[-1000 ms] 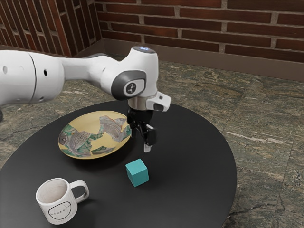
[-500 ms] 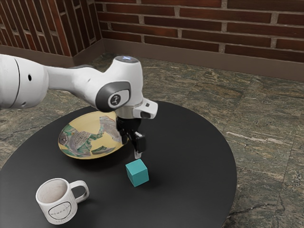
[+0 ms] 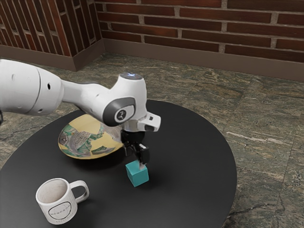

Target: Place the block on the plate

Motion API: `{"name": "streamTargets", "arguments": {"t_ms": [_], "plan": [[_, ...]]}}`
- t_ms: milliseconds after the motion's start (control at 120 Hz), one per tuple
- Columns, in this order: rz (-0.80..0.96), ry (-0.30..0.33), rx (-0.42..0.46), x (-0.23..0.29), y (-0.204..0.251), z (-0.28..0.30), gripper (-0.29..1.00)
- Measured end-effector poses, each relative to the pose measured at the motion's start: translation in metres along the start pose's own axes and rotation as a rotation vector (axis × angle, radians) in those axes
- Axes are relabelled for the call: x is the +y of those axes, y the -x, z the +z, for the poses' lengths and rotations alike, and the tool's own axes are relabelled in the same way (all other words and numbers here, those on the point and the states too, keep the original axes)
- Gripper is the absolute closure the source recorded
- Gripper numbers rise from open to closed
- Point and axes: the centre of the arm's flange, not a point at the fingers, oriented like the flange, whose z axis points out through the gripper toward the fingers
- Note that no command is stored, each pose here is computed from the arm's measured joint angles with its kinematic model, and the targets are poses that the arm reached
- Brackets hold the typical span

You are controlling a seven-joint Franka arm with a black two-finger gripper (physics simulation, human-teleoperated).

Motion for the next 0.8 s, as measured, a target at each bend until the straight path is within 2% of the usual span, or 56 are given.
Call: {"name": "streamTargets", "arguments": {"t_ms": [567,800], "plan": [[0.007,0.021,-0.034,0.003,-0.016,0.047,0.01],[-0.001,0.034,-0.040,0.003,-0.017,0.059,0.13]]}}
